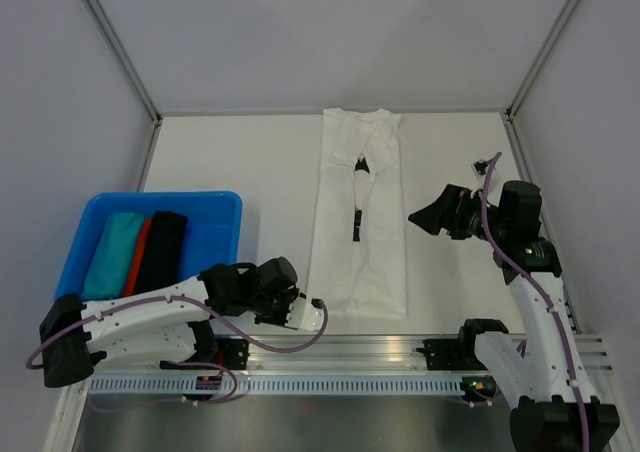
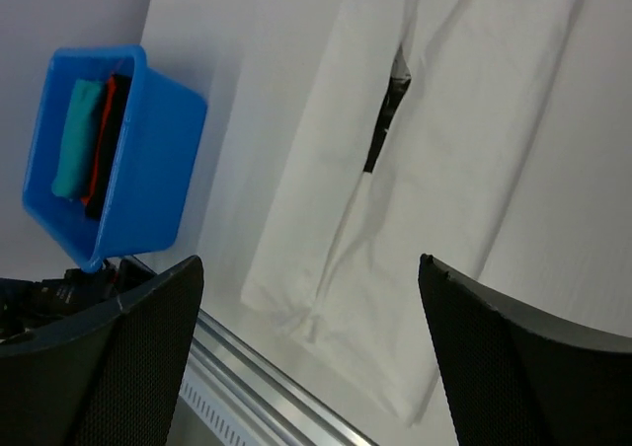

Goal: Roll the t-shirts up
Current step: Fold the tshirt, then roll the tshirt

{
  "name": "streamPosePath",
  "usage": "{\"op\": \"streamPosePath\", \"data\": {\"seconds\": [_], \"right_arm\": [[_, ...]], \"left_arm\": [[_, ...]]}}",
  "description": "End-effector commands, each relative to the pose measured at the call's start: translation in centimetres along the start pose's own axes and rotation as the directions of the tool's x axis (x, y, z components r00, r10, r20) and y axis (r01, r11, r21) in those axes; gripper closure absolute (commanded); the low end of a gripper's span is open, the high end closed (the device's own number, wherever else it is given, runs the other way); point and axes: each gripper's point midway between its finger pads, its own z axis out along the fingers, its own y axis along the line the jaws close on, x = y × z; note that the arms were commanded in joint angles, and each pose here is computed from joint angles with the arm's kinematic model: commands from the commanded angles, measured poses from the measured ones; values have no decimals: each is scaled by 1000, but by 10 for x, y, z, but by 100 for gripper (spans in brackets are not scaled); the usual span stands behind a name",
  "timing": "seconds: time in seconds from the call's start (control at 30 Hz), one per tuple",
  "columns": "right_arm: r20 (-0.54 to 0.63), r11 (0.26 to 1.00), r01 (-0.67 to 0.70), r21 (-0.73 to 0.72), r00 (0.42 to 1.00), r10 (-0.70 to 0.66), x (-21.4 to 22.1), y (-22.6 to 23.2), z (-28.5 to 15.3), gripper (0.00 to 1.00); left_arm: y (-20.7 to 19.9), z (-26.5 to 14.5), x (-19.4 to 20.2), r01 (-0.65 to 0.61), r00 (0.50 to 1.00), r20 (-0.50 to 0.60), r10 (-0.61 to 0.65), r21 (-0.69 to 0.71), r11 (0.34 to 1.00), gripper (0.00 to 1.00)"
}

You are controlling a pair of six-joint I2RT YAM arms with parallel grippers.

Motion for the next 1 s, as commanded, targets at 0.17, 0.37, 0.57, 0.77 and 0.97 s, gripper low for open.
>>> {"op": "streamPosePath", "data": {"seconds": [0.17,0.37,0.57,0.77,0.97], "right_arm": [[273,933,315,176,895,-353,-42,40,-79,2],[429,872,446,199,761,-487,-96,66,-86,2],[369,864,459,209,781,-504,-78,59,-86,10],[24,638,685,351,675,-738,-41,-4,-81,26],[-205,251,965,77,261,-943,19,-36,-64,34]], "left_arm": [[20,-3,-9,-329,943,26,333,-95,939,65],[-11,-21,-48,-510,792,309,526,-138,849,55],[-22,-5,-34,-424,852,310,422,-63,903,54],[-33,22,-6,-479,845,259,467,-19,878,54],[-21,20,-17,-490,826,270,495,-89,867,53]]}}
